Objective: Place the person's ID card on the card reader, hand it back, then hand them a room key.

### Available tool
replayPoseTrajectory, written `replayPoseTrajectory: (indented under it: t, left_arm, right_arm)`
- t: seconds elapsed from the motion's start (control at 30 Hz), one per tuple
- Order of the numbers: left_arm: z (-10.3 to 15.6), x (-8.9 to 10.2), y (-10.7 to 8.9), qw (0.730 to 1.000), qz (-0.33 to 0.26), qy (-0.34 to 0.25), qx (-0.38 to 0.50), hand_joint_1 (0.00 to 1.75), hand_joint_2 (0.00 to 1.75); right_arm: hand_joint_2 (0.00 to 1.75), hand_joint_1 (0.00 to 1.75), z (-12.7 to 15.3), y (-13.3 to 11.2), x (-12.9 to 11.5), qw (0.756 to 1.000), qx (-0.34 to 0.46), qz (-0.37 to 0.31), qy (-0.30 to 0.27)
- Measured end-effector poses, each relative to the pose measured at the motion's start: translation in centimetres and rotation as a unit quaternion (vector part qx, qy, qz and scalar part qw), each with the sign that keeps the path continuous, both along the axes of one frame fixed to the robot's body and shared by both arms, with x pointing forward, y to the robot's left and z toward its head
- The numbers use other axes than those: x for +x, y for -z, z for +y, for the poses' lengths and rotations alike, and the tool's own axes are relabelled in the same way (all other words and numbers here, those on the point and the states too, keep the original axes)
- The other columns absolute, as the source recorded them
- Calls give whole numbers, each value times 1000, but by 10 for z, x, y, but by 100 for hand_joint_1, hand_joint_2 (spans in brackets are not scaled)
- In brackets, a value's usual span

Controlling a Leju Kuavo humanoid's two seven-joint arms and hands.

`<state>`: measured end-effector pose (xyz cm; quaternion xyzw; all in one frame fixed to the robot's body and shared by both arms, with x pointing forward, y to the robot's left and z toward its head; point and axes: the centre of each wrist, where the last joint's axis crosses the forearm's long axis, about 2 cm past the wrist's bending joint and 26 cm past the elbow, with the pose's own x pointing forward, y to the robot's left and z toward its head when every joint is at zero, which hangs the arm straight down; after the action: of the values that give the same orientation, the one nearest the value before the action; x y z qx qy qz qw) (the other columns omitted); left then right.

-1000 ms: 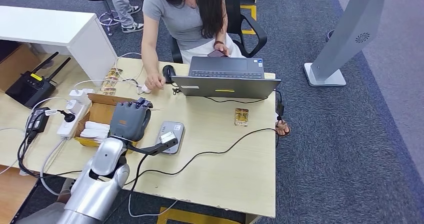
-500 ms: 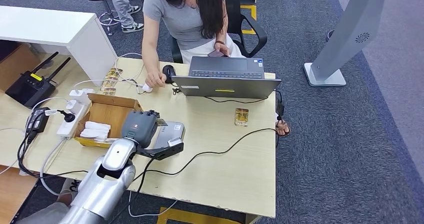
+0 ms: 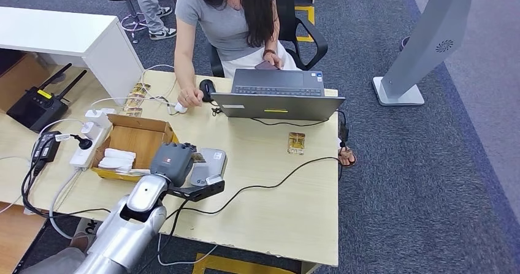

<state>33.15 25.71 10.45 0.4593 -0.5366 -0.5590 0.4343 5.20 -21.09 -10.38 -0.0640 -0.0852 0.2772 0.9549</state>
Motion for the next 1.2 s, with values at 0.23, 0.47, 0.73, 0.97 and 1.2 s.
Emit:
replayPoseTrajectory:
  t: [0.23,0.47,0.73,0.97,1.2]
  left_arm:
    - [5,25,-38,995,-89,-6,-32,175,175]
    - [23,71,-112,985,-171,-16,-20,175,175]
    - [36,108,-174,974,-222,-43,13,175,175]
    - [43,123,-181,974,-215,-66,28,131,175]
    - [43,128,-175,978,-194,-76,31,0,175]
  right_arm:
    - [0,0,1,0,0,1000,0,-1,-8]
    - [0,0,1,0,0,1000,2,-5,-16]
    - [0,0,1,0,1,1000,3,-3,-23]
    - [0,0,1,0,1,1000,2,-1,-23]
    - [0,0,1,0,1,1000,-1,2,-21]
